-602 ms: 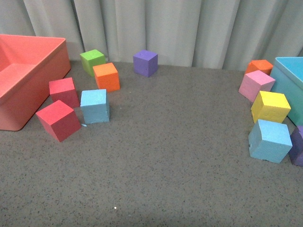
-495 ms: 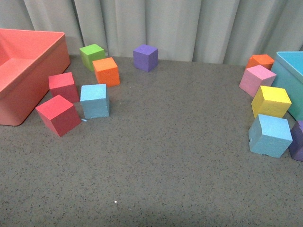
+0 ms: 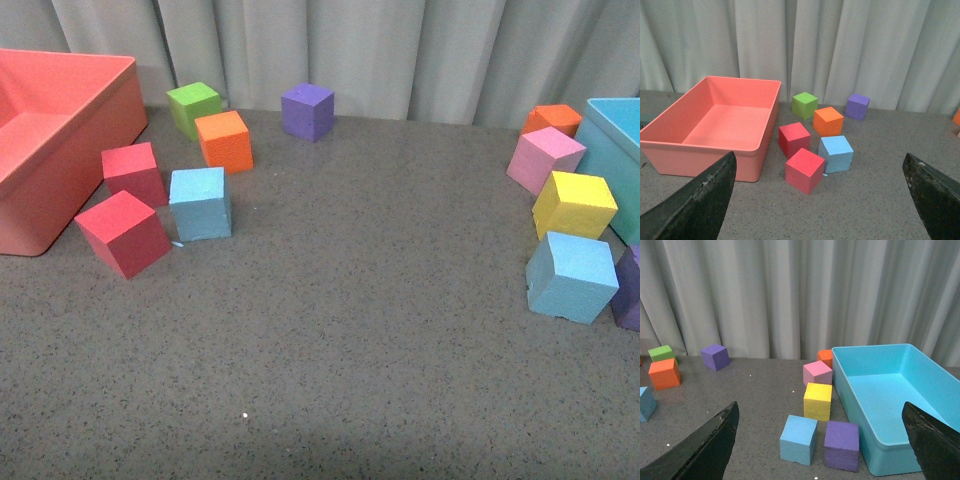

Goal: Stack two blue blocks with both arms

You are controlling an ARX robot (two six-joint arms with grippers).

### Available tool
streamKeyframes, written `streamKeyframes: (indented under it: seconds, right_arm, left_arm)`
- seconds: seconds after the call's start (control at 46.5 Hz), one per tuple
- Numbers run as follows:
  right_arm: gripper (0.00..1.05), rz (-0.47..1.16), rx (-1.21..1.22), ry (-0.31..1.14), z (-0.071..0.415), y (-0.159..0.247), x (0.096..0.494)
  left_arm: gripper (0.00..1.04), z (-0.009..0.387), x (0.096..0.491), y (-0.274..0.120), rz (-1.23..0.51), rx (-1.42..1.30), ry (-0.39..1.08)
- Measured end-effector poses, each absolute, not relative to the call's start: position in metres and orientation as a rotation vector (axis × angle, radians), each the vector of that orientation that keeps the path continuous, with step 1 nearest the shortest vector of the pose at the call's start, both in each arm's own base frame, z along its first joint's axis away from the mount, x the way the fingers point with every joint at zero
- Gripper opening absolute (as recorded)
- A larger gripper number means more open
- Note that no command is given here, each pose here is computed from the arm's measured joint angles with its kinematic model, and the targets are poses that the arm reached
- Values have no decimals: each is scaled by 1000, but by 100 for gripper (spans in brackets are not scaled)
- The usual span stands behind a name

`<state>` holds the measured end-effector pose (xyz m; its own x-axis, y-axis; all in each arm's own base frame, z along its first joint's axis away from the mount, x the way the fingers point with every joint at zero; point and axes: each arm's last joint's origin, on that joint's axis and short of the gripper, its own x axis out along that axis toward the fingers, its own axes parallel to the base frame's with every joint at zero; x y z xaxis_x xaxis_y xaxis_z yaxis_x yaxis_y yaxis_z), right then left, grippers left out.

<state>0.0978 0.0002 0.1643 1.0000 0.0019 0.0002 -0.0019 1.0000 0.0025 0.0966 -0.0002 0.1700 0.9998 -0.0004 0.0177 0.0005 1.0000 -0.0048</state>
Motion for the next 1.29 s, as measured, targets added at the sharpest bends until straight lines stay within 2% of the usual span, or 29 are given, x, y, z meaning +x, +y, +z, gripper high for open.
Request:
streamKeyframes:
  seconds: [0.258,0.344,0.43,0.559,0.624,0.774,0.925,1.14,1.29]
  right_arm:
    - [95,1,2,0,164,0,98]
    - [95,-134,-102,111,164,1,100]
    - [95,-175,-198,198,165,2,107]
    - [95,-115,-196,263,175,6,135]
    - [95,-97,-138,299,185,10,165]
    - [95,-106,8,571,171,17,229]
    - [95,-128,95,782,151,18,268]
    - [95,-193,145,949,132,19,313]
    - [95,-185,205,987,124,20,334]
  left_arm:
    - [98,170,97,0,0,-5,-18]
    - [98,170,97,0,0,-5,-17]
    - [98,170,97,0,0,-5,-18]
    - [98,170,97,0,0,-5,-18]
    - [98,170,97,0,0,-5,-18]
    - [98,170,97,0,0,-5,-18]
    - [98,170,97,0,0,-5,-18]
    - [98,170,97,0,0,-5,-18]
    - [98,170,97,0,0,-5,-18]
